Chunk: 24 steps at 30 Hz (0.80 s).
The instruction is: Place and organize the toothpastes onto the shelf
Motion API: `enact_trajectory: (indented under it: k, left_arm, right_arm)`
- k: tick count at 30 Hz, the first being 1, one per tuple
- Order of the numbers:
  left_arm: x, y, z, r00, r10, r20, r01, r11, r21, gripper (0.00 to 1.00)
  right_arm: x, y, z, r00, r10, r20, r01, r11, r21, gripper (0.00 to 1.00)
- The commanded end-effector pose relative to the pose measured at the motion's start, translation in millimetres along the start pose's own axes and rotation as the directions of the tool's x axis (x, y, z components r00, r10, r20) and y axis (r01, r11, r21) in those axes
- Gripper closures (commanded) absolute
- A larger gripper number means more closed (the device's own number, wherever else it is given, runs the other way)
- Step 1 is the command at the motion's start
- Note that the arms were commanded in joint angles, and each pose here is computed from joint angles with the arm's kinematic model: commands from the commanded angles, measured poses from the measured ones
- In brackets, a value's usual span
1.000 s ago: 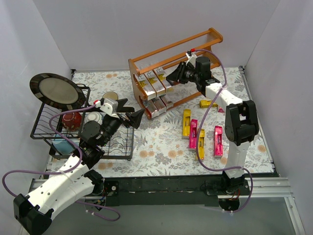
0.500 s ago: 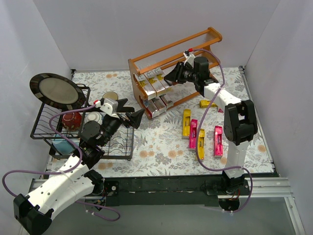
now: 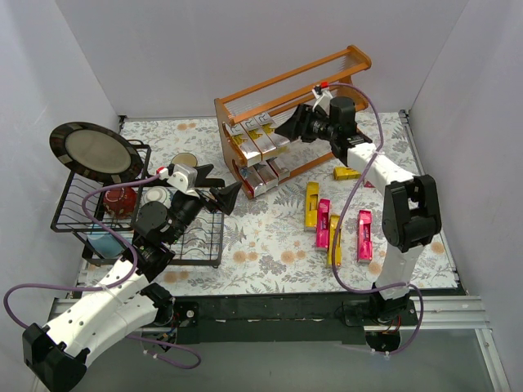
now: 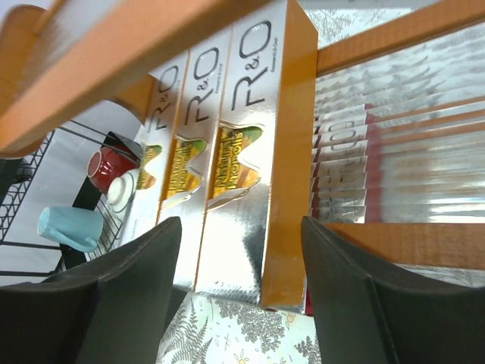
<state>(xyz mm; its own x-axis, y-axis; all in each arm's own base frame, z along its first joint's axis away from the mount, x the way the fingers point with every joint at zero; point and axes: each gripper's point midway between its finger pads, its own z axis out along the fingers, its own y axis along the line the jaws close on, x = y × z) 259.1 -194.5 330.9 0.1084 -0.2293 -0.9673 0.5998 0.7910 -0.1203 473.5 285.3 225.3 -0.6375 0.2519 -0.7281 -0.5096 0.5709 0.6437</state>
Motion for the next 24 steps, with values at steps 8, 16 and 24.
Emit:
enact_trajectory:
  k: [8,16,24]
  left_arm:
    - [-19.7,-0.9,-0.4,0.999,0.014,0.037,-0.014,1.000,0.004,0.02]
    - [-32.0,-2.7,-4.6,0.998,0.004,0.066,-0.005,1.000,0.008,0.02]
    - [-40.2,0.0,-9.6,0.996,-0.011,0.093,0.012,1.000,-0.011,0.02]
  right_arm:
    - [-33.0,26.6,-67.7,0.982,-0.159,0.104,0.148,0.983,0.106,0.15]
    - [18.5,-11.2,-145.8,0.976,-0.212,0.039,0.178,0.894,0.411,0.08]
    - [107.9,-34.4,-214.2,0.995,-0.095,-0.034,0.098,0.827,0.553,0.07]
